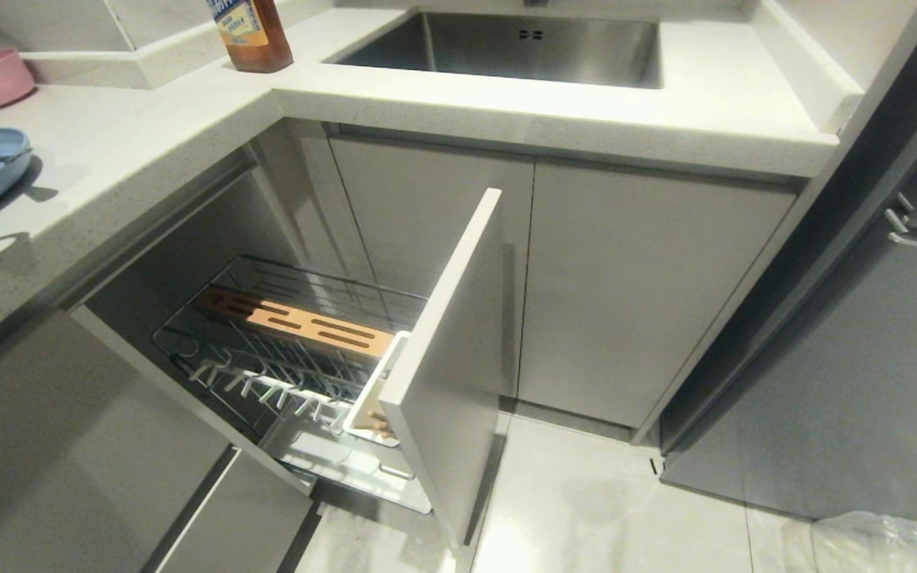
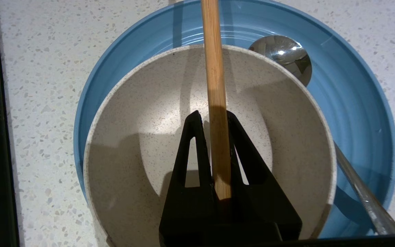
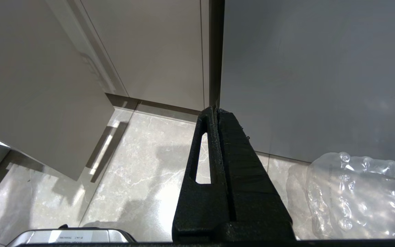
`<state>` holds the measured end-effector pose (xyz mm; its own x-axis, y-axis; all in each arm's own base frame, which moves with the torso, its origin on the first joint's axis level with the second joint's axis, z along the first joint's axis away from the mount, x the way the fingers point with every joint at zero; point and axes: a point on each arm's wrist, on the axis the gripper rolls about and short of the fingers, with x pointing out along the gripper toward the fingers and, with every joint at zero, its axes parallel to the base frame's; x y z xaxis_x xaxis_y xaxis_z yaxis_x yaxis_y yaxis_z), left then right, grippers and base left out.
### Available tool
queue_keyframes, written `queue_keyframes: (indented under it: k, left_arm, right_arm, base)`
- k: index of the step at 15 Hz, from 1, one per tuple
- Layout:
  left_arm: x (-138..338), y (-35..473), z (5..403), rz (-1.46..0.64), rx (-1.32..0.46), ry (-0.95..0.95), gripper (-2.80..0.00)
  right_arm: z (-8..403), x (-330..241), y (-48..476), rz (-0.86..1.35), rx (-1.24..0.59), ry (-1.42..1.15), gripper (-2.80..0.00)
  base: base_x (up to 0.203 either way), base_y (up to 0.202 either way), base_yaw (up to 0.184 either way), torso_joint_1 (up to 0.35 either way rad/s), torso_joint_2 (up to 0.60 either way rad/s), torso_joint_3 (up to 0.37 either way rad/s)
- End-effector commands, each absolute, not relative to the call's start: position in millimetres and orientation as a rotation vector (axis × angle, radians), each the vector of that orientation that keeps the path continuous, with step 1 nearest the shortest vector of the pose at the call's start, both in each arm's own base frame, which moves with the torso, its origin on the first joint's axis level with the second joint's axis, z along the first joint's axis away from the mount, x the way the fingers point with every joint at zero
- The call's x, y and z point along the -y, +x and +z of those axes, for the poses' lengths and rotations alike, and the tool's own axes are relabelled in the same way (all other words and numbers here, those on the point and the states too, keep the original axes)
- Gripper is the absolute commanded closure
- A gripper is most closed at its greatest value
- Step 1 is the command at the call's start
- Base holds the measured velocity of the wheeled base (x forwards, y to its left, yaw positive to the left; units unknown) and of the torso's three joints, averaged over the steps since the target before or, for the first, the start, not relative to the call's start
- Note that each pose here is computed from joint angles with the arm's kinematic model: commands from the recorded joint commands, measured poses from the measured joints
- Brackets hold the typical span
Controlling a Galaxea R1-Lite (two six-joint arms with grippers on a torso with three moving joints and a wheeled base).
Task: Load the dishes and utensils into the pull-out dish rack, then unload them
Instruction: Take the chopsticks out of the cupboard
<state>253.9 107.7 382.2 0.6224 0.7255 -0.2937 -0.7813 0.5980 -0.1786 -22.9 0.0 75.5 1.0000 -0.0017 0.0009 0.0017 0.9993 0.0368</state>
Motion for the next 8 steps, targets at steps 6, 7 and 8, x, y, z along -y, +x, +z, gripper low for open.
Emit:
queue_keyframes:
  k: [6, 7, 8]
  left_arm:
    - [-109.2, 256.7, 379.3, 0.886, -0.212, -0.301, 0.00]
    - [-109.0, 256.2, 379.7, 0.886, -0.211, -0.300, 0.00]
    - [-109.0, 256.1, 379.7, 0.886, -0.211, -0.301, 0.00]
  right_arm:
    - [75.5, 0.0, -22.8, -0.002, 0.000, 0.037, 0.00]
    - [75.5, 0.0, -22.8, -0.002, 0.000, 0.037, 0.00]
    - [75.5, 0.0, -22.8, -0.002, 0.000, 0.037, 0.00]
  base:
    - [0.000, 0.000, 0.000, 0.000, 0.00, 0.000]
    - [0.000, 0.000, 0.000, 0.000, 0.00, 0.000]
    - [0.000, 0.000, 0.000, 0.000, 0.00, 0.000]
